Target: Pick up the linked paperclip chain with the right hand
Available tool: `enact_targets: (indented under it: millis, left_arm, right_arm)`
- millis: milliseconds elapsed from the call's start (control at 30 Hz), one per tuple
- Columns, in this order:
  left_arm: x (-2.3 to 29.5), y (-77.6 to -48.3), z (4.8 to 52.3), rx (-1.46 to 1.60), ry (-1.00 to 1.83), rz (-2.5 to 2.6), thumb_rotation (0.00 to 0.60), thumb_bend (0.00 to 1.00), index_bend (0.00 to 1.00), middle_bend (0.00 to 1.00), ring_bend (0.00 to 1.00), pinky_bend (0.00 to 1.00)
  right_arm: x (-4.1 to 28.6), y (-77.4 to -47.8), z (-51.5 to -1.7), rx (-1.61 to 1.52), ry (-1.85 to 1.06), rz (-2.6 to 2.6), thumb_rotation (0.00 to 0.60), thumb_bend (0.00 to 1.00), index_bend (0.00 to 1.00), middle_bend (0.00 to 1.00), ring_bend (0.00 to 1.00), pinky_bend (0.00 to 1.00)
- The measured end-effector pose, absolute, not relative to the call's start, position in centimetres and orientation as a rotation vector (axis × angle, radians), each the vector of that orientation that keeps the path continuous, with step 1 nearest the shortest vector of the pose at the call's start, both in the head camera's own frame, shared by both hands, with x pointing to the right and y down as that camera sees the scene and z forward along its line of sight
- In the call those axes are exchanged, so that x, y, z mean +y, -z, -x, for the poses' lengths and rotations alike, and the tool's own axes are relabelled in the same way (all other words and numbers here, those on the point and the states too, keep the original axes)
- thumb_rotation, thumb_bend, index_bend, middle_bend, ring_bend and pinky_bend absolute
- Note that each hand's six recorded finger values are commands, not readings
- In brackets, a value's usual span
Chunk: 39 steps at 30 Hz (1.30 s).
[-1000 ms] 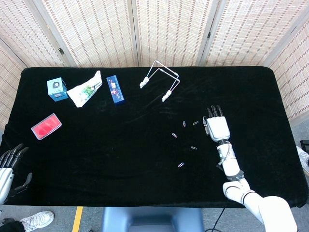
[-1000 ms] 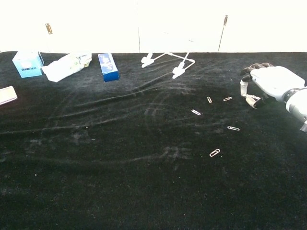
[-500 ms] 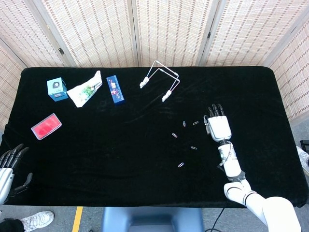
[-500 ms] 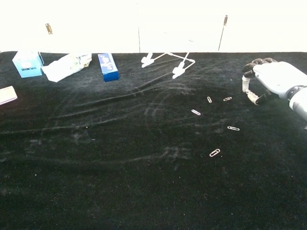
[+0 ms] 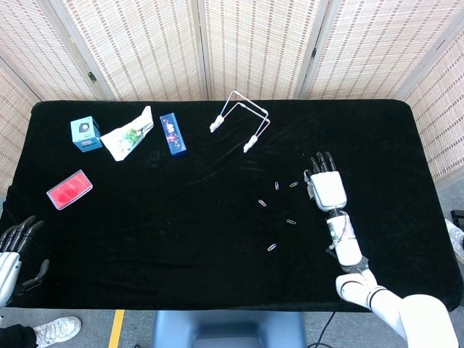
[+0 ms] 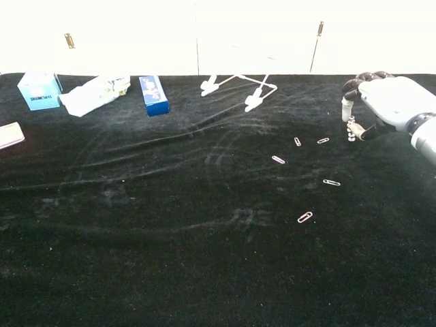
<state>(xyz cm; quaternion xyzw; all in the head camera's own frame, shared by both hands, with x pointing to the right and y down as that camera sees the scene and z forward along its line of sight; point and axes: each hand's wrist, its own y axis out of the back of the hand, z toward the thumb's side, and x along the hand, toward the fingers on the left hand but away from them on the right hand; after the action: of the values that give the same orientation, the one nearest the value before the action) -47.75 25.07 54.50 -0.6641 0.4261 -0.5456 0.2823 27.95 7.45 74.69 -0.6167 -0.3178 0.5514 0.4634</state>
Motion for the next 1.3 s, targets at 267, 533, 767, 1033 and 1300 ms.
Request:
enact_targets:
  millis: [267,533,767,1033,1300]
  left_arm:
    - [25.1,-54.5,47.7,1.139,1.463,1.778,0.6,0.52,0.0,0.0,0.0,0.0]
    - [25.1,-54.5,47.8,1.14,1.465,1.775,0.6,0.52,0.0,0.0,0.0,0.0]
    - [25.1,-54.5,47.7,1.142,1.462,1.779,0.6,0.52,0.0,0.0,0.0,0.0]
    - [25.0,-54.5,47.9,1.15,1.461,1.784,0.6,0.52,0.0,0.0,0.0,0.0]
    - [25.0,-54.4,47.9,1.147,1.457,1.787,0.6,0.52,0.0,0.0,0.0,0.0]
  right_arm:
    - [7.4,-74.0,-27.8,-0.795,-1.334,1.511,0.6,0.47,0.9,0.19,0.01,0.0]
    - [7.1,-73.3,-26.9,-0.809,-1.297,1.519,0.6,0.47,0.9,0.19,0.01,0.0]
    - [6.6,-73.5,-25.8,-0.824,-1.286,1.537,0.6,0.47,0.9,0.19,0.02,0.0]
    - [6.7,-74.7,-25.2,-0.813,-1.305,1.553,0.6,0.48,0.9,0.19,0.02,0.0]
    - [6.6,-75.2,-25.2,-0.824,-1.316,1.567,0.6,0.47,0.9,0.19,0.02,0.0]
